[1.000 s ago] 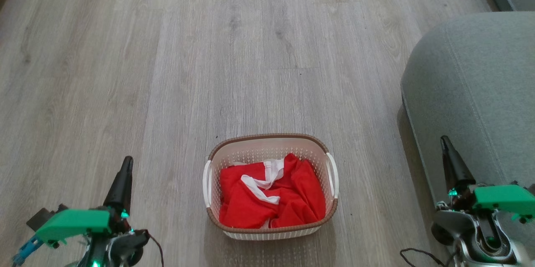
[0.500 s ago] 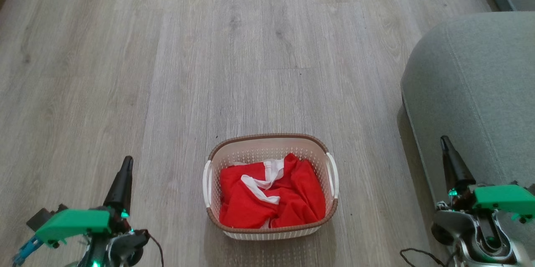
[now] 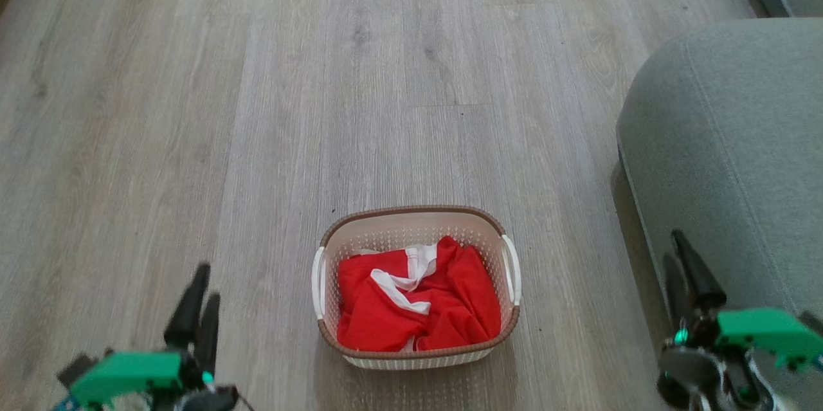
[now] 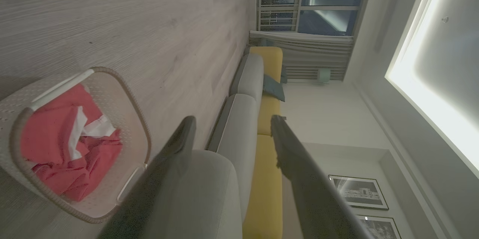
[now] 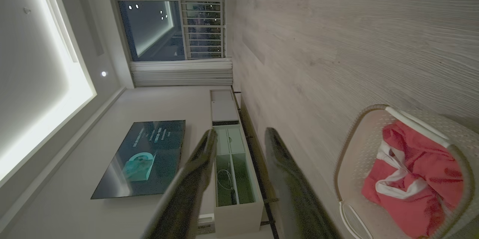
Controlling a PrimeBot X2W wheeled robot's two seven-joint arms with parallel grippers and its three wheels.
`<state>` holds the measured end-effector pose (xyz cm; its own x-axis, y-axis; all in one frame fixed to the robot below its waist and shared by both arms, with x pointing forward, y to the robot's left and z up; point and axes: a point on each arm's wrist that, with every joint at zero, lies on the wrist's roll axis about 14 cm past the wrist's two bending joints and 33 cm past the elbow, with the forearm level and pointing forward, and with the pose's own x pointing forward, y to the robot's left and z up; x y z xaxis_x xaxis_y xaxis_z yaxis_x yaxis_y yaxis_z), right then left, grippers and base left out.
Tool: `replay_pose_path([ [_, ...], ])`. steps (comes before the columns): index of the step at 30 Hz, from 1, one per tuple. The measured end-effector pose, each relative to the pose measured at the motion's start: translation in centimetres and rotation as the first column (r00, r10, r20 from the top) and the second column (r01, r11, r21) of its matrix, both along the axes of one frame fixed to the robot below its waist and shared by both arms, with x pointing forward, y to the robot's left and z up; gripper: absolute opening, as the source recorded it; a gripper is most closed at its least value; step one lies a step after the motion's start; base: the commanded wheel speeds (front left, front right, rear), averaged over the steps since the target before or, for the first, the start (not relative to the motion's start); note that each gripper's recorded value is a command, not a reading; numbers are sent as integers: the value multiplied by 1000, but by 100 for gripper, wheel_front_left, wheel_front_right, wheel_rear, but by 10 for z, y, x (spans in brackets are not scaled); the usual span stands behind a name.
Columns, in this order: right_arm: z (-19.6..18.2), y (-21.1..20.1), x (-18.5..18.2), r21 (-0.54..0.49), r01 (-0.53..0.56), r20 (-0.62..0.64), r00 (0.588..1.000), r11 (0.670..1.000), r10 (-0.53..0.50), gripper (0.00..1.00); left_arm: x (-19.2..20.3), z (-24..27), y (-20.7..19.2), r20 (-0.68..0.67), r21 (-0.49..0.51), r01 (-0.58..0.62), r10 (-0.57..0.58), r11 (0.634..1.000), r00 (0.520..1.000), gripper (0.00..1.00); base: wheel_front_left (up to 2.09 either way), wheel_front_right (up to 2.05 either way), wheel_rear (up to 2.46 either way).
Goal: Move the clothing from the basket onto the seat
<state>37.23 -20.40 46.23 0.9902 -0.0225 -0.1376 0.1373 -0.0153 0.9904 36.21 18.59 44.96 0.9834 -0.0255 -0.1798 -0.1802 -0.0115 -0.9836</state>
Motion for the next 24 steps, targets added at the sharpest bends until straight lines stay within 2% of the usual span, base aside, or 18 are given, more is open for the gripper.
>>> replay_pose_path([
  [4, -20, 1, -12, 7, 1, -61, 998, 1000, -1, 100, -14, -22, -1, -70, -4, -4, 4, 1000, 998, 100, 0, 0, 0],
  [13, -17, 8, -5, -24, -18, -55, 998, 1000, 17, 100, -2, -14, -4, -46, 32, 2, 0, 999, 999, 100, 0, 0, 0],
  [24, -6, 11, 10, -141, -46, -33, 999, 989, 42, 100, 8, -7, -4, -29, 187, 24, -19, 982, 999, 100, 0, 0, 0],
])
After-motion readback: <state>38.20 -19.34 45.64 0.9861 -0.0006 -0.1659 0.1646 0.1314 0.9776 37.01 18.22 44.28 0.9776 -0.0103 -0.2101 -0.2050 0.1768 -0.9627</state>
